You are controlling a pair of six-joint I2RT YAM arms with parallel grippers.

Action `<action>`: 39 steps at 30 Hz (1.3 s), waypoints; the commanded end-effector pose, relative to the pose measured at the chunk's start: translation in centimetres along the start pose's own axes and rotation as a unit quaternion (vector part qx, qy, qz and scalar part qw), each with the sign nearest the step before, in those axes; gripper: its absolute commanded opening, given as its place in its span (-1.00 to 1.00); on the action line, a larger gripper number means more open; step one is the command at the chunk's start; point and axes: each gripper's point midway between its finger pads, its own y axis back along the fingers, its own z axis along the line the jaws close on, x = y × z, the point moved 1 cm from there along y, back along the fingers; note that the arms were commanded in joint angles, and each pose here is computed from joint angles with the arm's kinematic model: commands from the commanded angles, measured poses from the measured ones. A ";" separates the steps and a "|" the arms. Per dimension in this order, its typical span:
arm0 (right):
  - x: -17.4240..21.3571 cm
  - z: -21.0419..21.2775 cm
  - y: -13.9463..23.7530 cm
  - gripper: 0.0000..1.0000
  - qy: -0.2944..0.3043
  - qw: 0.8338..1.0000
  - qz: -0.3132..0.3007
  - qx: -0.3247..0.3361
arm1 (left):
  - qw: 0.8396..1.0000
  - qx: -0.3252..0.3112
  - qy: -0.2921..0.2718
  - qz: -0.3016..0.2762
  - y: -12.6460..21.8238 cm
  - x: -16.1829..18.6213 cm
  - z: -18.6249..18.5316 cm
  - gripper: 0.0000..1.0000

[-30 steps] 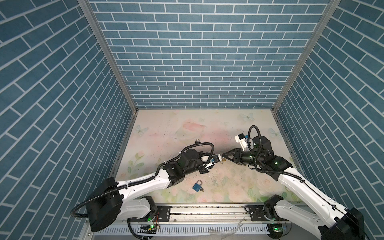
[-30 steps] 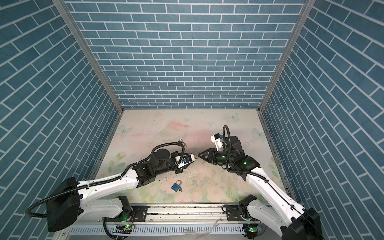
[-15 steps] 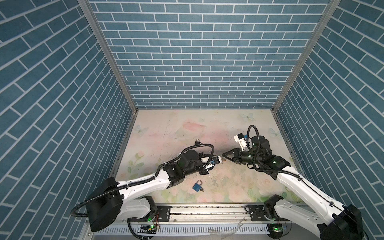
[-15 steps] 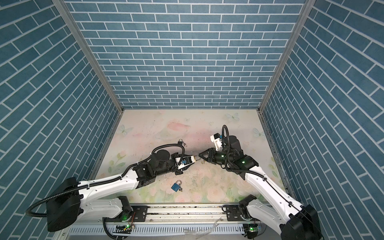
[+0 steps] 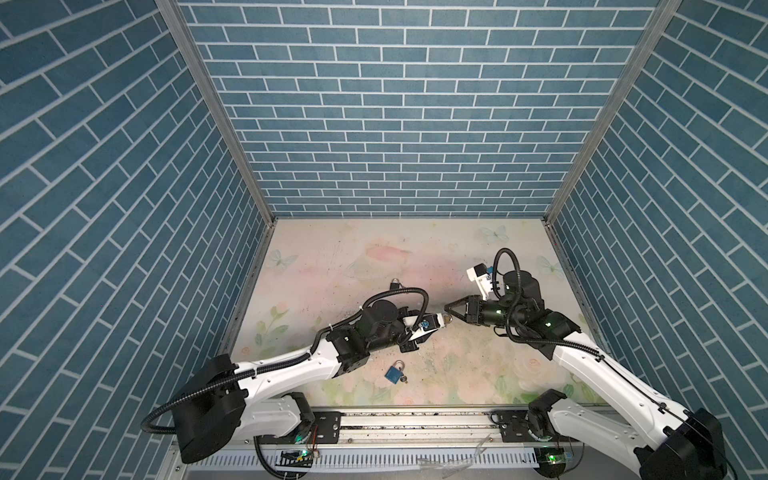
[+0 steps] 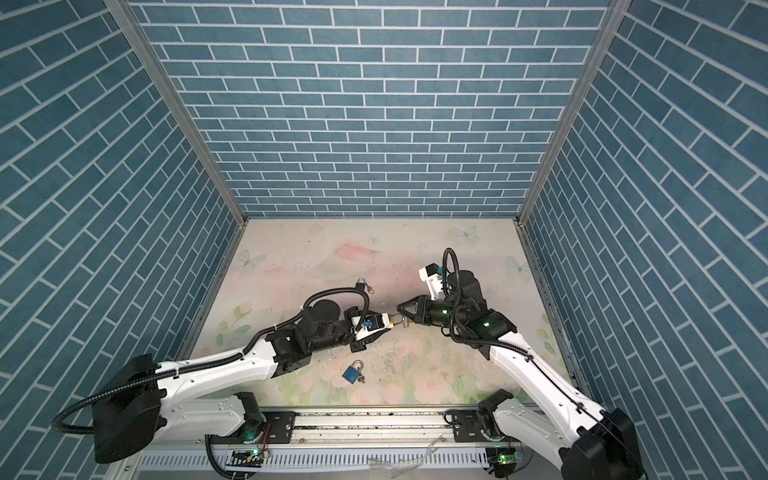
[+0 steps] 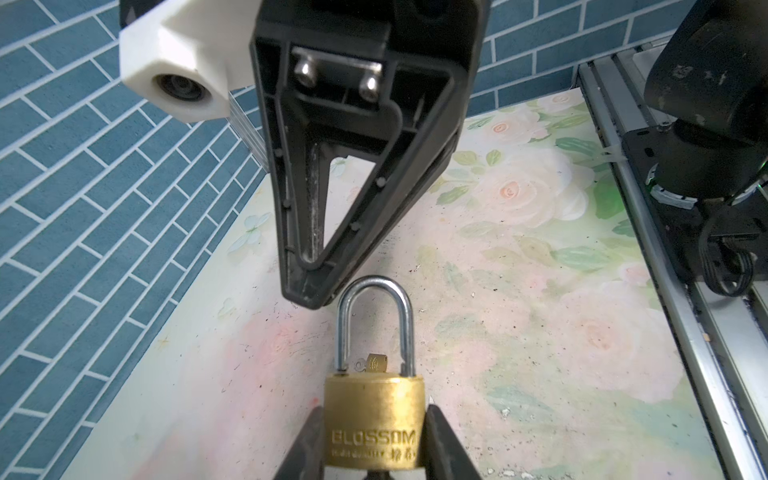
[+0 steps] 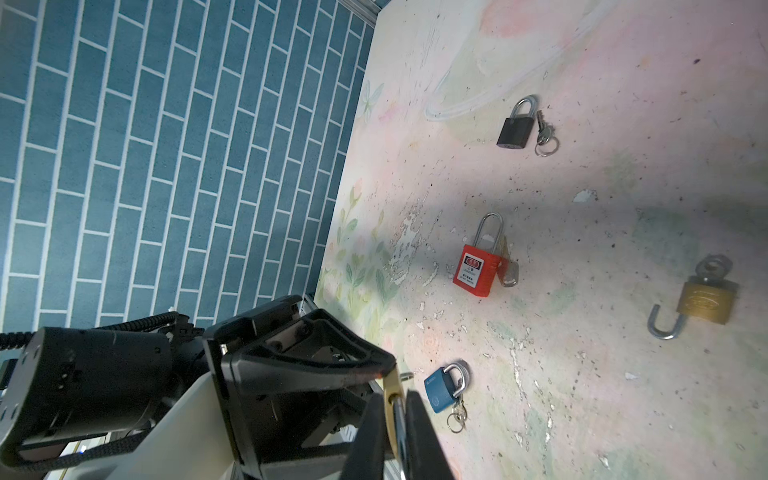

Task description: Lock with the key

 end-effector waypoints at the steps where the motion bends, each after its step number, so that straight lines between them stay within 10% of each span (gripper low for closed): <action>1: 0.4 0.2 0.0 -0.74 0.028 0.999 0.006 -0.016 | 0.999 -0.004 0.001 -0.043 0.2 -2.5 0.6 -0.81; 11: 0.4 0.4 0.8 -0.45 0.057 0.998 -0.003 -0.004 | 0.999 -0.001 0.007 -0.042 -0.1 -2.9 0.8 -0.81; 39: 1.1 -0.1 0.8 -1.00 0.059 0.998 0.002 -0.005 | 0.997 -0.014 0.032 -0.072 -0.9 -4.4 1.9 -0.81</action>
